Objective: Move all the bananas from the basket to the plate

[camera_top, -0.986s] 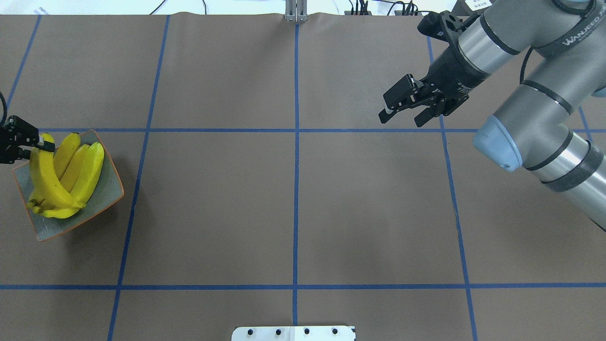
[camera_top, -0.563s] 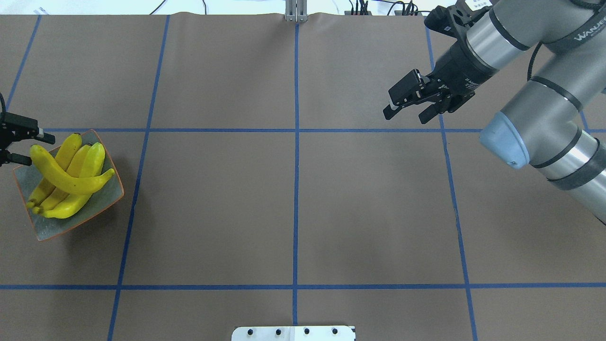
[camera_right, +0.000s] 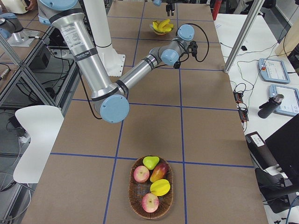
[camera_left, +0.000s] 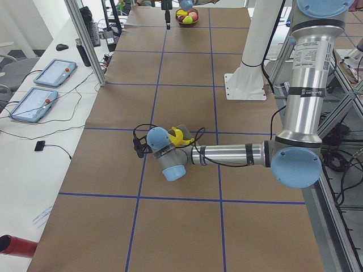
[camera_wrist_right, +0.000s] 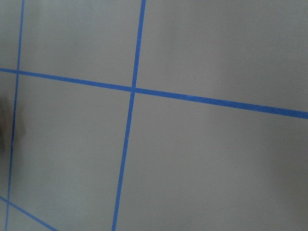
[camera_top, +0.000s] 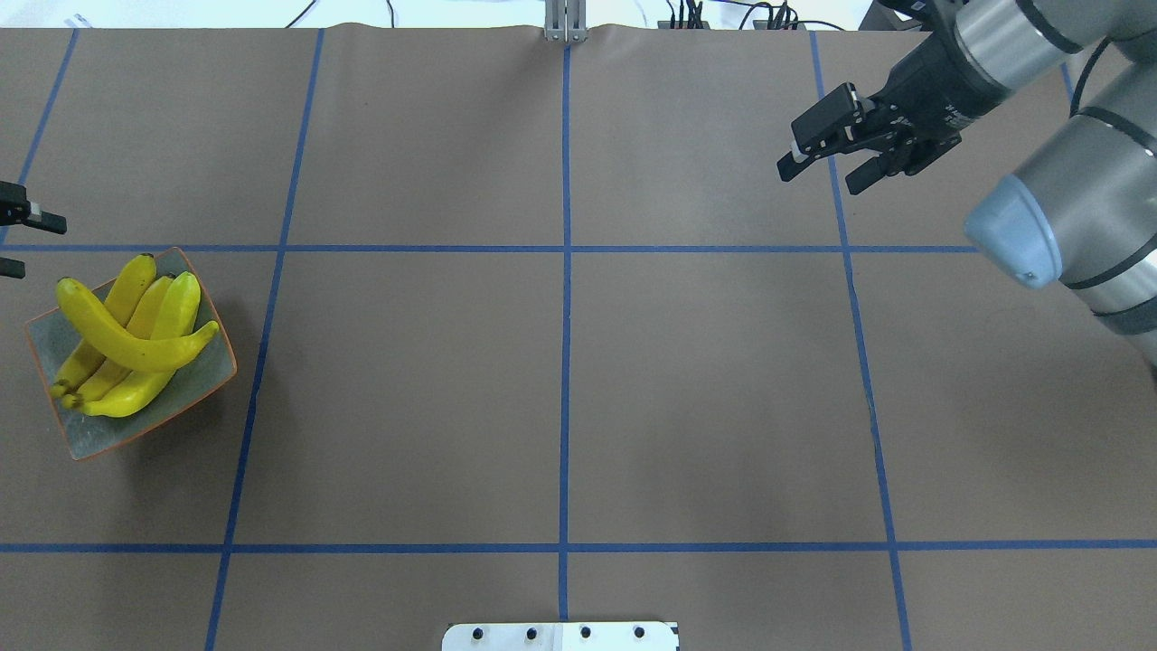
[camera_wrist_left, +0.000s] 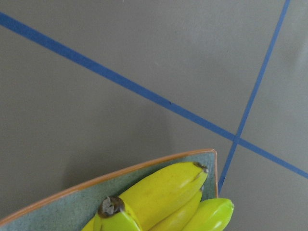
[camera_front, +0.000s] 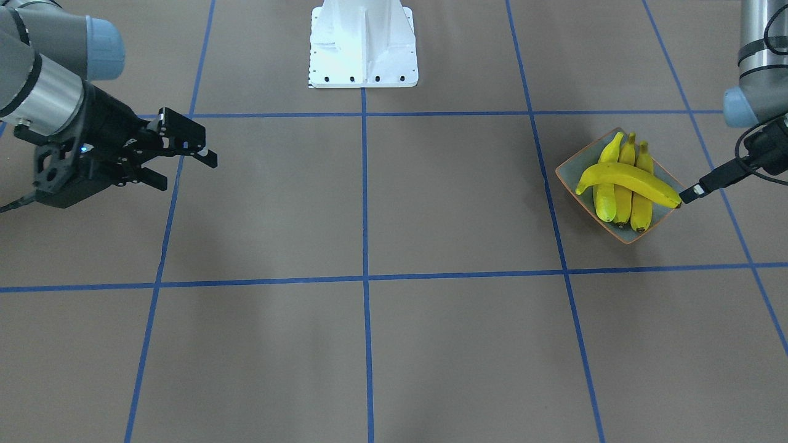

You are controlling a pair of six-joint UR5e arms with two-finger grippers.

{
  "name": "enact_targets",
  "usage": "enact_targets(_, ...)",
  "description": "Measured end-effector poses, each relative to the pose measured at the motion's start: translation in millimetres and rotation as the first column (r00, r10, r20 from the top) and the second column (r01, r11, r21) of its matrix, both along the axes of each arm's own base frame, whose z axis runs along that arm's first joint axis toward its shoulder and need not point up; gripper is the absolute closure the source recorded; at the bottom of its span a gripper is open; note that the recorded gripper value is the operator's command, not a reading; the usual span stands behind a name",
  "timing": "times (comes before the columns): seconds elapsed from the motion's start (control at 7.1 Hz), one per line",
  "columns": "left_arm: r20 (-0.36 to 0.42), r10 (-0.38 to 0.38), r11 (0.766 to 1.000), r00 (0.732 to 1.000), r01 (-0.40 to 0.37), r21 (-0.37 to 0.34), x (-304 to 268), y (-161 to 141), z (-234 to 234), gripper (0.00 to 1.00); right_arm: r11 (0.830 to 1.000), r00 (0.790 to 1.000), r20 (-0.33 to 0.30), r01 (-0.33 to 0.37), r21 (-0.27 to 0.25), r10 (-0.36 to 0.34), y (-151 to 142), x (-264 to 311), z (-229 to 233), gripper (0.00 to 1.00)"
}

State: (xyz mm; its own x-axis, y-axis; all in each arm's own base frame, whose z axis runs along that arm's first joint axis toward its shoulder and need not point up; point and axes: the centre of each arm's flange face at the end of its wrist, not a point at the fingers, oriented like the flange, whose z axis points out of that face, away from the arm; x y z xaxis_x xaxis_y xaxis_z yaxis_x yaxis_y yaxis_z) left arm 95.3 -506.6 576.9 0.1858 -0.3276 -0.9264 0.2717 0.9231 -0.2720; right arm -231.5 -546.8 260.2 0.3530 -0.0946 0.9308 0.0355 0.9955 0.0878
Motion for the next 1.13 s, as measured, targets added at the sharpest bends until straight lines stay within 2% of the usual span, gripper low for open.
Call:
enact_targets(0.28, 0.072, -0.103, 0.991, 0.992, 0.096, 0.090, -38.8, -16.6, 6.4, 0.01, 0.992, 0.990, -0.060, -0.126, -0.027, 0.125, -15.7, 50.0, 34.7, 0.00)
enact_targets(0.42, 0.143, -0.159, 0.978, 0.977, 0.136, 0.156, -47.1, -26.1, 12.1, 0.01, 0.983, 0.979, -0.098, -0.180, -0.029, 0.176, -19.9, 65.9, 51.4, 0.00)
enact_targets(0.56, 0.248, -0.193, 0.958, 0.949, 0.128, 0.256, -53.4, -35.6, 21.0, 0.01, 0.973, 0.964, -0.142, -0.230, -0.032, 0.223, -22.5, 80.7, 72.5, 0.00)
enact_targets(0.7, 0.364, -0.199, 0.934, 0.910, 0.064, 0.352, -59.4, -44.1, 30.1, 0.01, 0.961, 0.947, -0.187, -0.275, -0.040, 0.263, -23.4, 95.3, 95.3, 0.00)
enact_targets(0.84, 0.451, -0.180, 0.913, 0.874, -0.023, 0.408, -64.1, -51.3, 35.1, 0.01, 0.953, 0.930, -0.234, -0.301, -0.037, 0.285, -21.6, 107.9, 121.2, 0.00)
enact_targets(1.13, 0.552, -0.116, 0.880, 0.826, -0.173, 0.443, -70.5, -67.1, 30.8, 0.01, 0.960, 0.909, -0.316, -0.281, 0.013, 0.270, -17.3, 126.5, 173.3, 0.00)
